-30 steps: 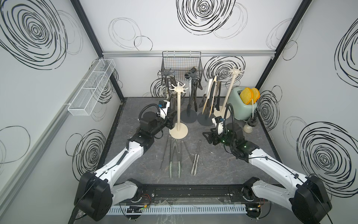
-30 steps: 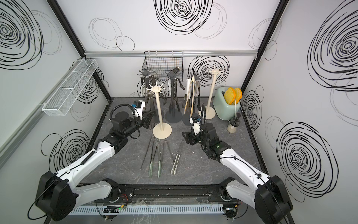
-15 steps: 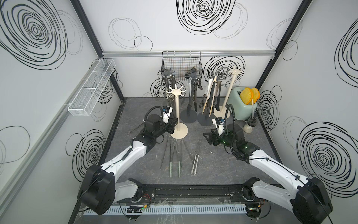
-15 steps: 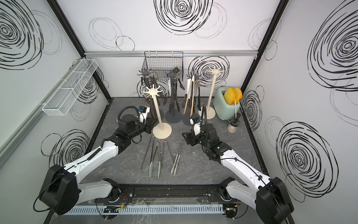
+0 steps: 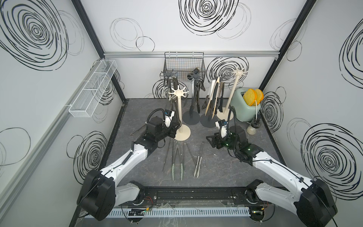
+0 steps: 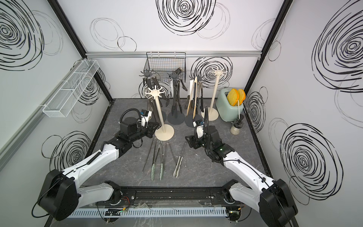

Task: Hang food tongs on kitchen utensil racks
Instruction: Hang the food tongs on the rack, then pick up the food tongs from the center of the board.

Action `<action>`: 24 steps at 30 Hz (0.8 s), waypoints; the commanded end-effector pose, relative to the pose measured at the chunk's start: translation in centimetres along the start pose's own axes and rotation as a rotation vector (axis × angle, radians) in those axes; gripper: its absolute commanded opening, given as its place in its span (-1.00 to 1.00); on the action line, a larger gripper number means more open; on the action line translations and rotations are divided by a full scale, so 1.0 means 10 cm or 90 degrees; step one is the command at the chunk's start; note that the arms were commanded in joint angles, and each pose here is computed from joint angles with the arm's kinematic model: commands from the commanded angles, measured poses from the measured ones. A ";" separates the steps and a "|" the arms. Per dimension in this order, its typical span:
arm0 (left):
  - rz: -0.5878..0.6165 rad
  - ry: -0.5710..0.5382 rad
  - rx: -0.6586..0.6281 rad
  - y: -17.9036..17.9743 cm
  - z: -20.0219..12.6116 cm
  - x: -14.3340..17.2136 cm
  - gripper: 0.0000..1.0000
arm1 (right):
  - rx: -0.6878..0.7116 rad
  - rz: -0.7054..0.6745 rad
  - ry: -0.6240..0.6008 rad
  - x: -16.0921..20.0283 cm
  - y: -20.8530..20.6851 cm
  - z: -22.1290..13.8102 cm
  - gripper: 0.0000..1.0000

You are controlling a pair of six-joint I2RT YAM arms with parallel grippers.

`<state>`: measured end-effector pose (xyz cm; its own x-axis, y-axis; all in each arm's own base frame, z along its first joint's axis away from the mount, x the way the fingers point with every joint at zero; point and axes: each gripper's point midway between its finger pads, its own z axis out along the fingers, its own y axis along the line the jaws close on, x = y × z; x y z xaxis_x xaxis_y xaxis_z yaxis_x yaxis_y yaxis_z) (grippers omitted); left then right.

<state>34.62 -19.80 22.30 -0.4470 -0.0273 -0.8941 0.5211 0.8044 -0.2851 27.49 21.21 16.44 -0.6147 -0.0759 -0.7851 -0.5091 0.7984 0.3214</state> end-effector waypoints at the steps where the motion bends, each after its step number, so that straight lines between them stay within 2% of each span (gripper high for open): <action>1: -0.025 -0.018 -0.017 -0.01 -0.11 -0.03 -0.55 | 0.060 0.019 0.051 0.13 -0.03 0.02 0.44; 7: -0.085 -0.024 -0.058 0.07 -0.29 0.09 -0.50 | 0.119 0.034 0.139 0.46 0.08 0.16 0.43; 16: -0.158 -0.020 -0.107 0.15 -0.56 0.23 -0.40 | 0.233 0.102 0.286 0.97 0.08 0.31 0.20; 24: -0.161 0.015 -0.104 0.12 -0.62 0.30 -0.36 | 0.263 0.156 0.320 1.24 0.20 0.32 0.15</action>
<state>29.56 -15.07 20.34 -0.5685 -0.2084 -0.7958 0.2664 0.8686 -0.4178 21.39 24.36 5.88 -0.9193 -0.1252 -0.3731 -0.2006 0.9647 0.1706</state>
